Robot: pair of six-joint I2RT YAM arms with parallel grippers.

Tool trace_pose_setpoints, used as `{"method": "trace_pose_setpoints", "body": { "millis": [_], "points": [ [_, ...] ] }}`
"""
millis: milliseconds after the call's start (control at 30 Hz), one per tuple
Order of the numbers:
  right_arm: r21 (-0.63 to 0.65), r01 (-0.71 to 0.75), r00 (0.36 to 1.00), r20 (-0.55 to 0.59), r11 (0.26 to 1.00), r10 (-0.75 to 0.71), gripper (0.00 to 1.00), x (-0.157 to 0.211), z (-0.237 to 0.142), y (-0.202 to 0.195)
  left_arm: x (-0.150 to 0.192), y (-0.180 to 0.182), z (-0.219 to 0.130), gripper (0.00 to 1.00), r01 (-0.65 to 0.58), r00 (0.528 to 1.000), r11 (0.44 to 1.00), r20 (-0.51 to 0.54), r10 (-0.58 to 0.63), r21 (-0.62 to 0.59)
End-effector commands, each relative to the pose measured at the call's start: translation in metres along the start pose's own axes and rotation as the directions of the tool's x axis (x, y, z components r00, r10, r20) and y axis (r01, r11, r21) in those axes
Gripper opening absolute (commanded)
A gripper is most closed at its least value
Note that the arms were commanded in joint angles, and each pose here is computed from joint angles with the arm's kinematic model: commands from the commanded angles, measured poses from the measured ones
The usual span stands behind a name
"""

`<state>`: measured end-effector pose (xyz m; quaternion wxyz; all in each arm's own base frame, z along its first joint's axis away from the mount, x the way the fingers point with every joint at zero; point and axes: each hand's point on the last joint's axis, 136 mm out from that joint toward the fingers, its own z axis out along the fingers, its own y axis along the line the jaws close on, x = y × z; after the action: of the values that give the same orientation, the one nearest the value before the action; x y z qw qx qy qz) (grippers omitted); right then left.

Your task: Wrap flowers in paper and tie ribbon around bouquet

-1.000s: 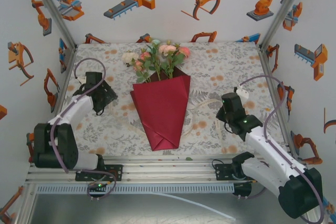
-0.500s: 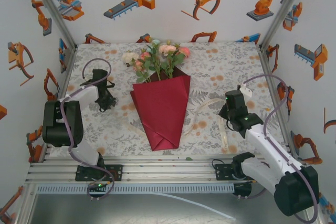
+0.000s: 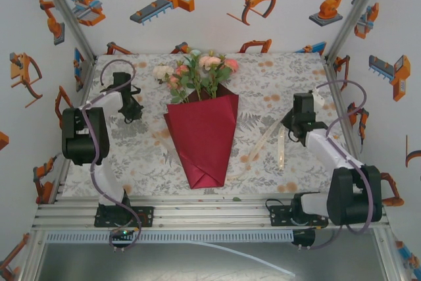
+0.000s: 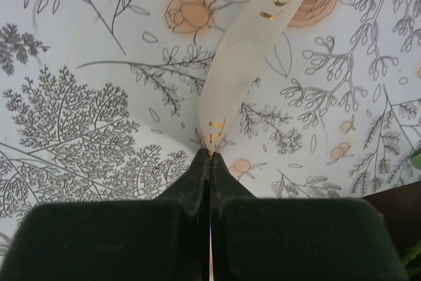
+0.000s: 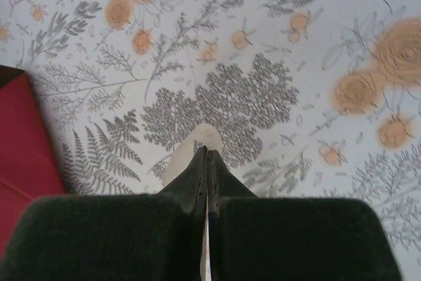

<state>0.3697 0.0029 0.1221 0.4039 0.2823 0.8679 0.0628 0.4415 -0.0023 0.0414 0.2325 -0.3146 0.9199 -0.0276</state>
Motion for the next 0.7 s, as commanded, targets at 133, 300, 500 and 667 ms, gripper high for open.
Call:
{"method": "trace_pose_setpoints", "body": {
  "millis": [133, 300, 500, 667],
  "points": [
    [-0.052, 0.013, 0.996, 0.086, 0.999, -0.009, 0.00, -0.043, 0.021, 0.022, -0.014, -0.002, 0.008, 0.00, 0.033, 0.999, 0.999, -0.006, -0.033, -0.004],
    [-0.016, -0.008, 0.993, 0.121, 1.000, 0.010, 0.00, -0.070, 0.033, 0.015, -0.020, -0.002, 0.007, 0.00, 0.039, 0.999, 0.999, 0.005, -0.039, -0.005],
    [-0.022, -0.012, 0.989, 0.145, 1.000, 0.015, 0.00, -0.094, 0.044, 0.026, -0.028, -0.008, 0.005, 0.00, 0.043, 0.999, 0.998, 0.004, -0.043, 0.036],
    [-0.034, -0.016, 0.989, 0.149, 0.999, 0.021, 0.00, -0.103, 0.047, 0.033, -0.029, -0.014, 0.002, 0.00, 0.037, 0.999, 0.997, 0.003, -0.037, 0.064]
  ]
}}
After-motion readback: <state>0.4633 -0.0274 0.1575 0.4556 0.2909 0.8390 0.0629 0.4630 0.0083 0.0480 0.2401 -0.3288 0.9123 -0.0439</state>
